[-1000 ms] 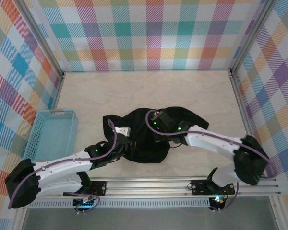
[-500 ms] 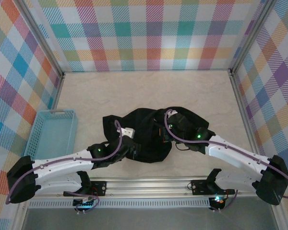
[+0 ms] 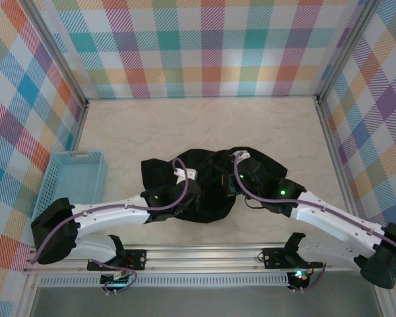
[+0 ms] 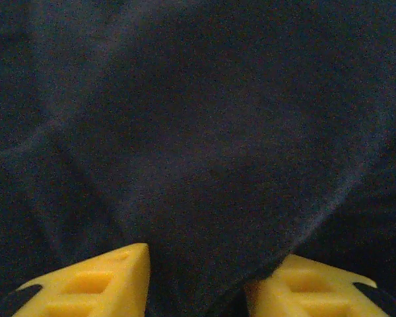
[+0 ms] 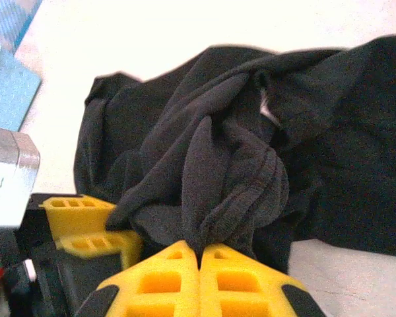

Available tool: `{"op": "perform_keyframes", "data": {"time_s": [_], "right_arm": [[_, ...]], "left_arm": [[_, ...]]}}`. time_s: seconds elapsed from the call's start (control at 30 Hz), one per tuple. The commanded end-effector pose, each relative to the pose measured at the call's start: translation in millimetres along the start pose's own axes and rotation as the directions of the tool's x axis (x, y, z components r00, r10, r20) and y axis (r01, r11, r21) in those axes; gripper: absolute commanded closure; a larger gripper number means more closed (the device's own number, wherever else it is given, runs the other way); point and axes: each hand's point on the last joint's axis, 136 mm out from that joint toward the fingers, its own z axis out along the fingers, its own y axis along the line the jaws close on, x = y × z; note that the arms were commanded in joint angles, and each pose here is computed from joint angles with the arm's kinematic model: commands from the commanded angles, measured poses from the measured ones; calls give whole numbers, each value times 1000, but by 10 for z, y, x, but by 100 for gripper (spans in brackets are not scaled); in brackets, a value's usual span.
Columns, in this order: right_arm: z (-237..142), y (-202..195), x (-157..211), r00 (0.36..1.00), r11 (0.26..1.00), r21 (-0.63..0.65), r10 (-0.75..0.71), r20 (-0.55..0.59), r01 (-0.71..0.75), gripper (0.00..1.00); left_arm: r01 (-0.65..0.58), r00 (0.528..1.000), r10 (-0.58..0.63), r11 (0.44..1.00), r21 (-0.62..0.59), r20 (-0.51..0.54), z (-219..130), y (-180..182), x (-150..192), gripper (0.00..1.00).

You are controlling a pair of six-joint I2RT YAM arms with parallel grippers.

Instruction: Fold the inside-out t-shirt

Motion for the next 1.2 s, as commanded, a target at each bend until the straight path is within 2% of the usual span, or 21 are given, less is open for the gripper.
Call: {"op": "perform_keyframes", "data": {"time_s": [0.0,0.13,0.23,0.33,0.4,0.47,0.57,0.7,0.8,0.9,1.0,1.17], "right_arm": [[-129,-317,-78,995,990,121,58,78,-67,100],[-3,-369,126,995,991,99,88,45,-92,100],[137,-304,289,994,993,46,108,-5,-108,100],[245,-157,378,993,993,-29,112,-49,-113,100],[271,-58,384,994,993,-64,93,-58,-97,100],[265,10,372,996,993,-86,76,-56,-81,100],[239,101,340,997,989,-127,64,-48,-70,100],[177,192,317,998,985,-163,49,-33,-54,100],[134,212,306,998,984,-170,49,-25,-53,100],[92,227,322,999,982,-181,48,-19,-50,100],[60,217,352,999,982,-184,45,-19,-48,100],[133,28,537,996,990,-117,67,-52,-72,100]], "left_arm": [[66,997,-63,994,-93,33,-75,350,-20,77],[121,992,-114,976,-179,46,-210,763,122,76],[123,992,-120,971,-204,26,-243,903,266,59],[72,997,-75,991,-115,-14,-288,641,248,44],[-3,1000,5,996,-89,23,-445,407,105,34],[-64,996,67,996,-67,50,-588,196,-12,30],[-81,995,78,995,49,59,-667,-200,-115,34],[-63,998,62,975,211,12,-486,-655,-21,43],[-47,999,49,980,192,-9,-282,-724,7,45],[20,999,-11,974,225,-38,-103,-758,18,48],[96,995,-84,972,217,-62,81,-676,21,48],[145,988,-133,975,167,-80,330,-559,39,45]]}}
